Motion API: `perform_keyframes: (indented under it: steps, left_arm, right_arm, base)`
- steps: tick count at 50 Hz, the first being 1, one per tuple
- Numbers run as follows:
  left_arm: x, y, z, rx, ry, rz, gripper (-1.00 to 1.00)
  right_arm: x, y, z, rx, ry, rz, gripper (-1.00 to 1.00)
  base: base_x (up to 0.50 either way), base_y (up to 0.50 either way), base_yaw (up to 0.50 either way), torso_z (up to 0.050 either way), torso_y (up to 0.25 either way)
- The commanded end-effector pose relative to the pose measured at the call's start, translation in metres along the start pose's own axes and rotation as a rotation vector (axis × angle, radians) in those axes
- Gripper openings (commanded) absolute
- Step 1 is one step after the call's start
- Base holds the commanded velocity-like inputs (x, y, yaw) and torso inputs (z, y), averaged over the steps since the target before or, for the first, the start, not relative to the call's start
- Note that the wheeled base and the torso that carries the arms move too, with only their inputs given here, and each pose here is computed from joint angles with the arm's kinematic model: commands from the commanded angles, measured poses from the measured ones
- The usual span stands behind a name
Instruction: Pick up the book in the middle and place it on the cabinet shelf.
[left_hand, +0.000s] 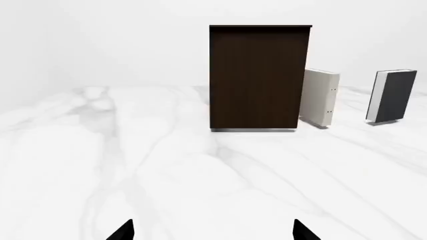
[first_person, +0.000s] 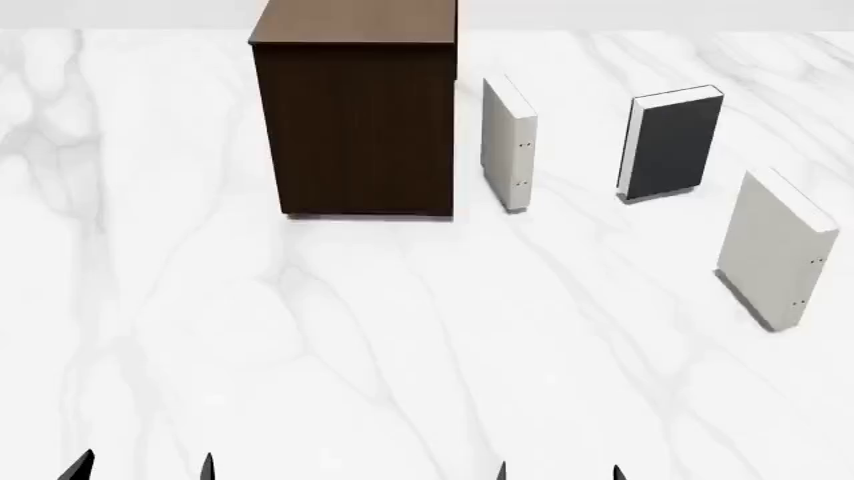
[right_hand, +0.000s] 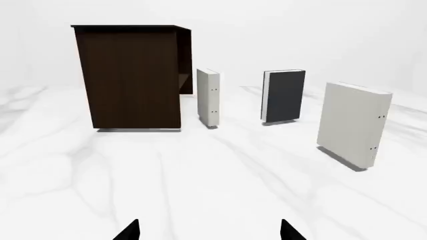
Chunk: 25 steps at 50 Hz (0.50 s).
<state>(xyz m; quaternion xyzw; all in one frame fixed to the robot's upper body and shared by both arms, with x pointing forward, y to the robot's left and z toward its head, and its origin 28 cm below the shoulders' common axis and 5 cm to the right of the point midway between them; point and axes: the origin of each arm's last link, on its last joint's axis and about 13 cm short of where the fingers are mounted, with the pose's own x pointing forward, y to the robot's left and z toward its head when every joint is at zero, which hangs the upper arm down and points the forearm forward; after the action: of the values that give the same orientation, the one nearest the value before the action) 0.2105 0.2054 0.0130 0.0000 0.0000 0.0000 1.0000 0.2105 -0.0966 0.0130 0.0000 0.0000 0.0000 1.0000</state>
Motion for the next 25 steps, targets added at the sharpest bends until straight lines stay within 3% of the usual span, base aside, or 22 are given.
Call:
perform_keyframes:
  steps: [1, 14, 15, 16, 25]
  left_arm:
    - [0.0, 0.0, 0.001, 0.001, -0.004, 0.0, 1.0]
    - [0.001, 0.0, 0.0, 0.03, 0.016, 0.016, 1.0]
    - [0.035, 0.007, -0.096, 0.052, 0.286, 0.018, 1.0]
    - [0.003, 0.0, -0.005, 0.027, 0.021, 0.009, 1.0]
    - [0.003, 0.0, -0.004, 0.03, 0.022, 0.008, 1.0]
  right_arm:
    - [0.0, 0.001, 0.001, -0.001, -0.003, 0.004, 1.0]
    - [0.001, 0.001, 0.001, 0.001, -0.005, 0.001, 1.0]
    - [-0.206, -0.018, -0.112, -0.474, -0.642, 0.605, 1.0]
    - [0.001, 0.001, 0.001, 0.001, -0.005, 0.001, 1.0]
    - [0.002, -0.001, 0.005, 0.001, -0.004, -0.021, 1.0]
  base:
    - [0.0, 0.0, 0.0, 0.0, 0.0]
    - [0.0, 0.0, 0.0, 0.0, 0.0]
    - [0.0, 0.0, 0.0, 0.0, 0.0]
    - [0.0, 0.0, 0.0, 0.0, 0.0]
    - [0.0, 0.0, 0.0, 0.0, 0.0]
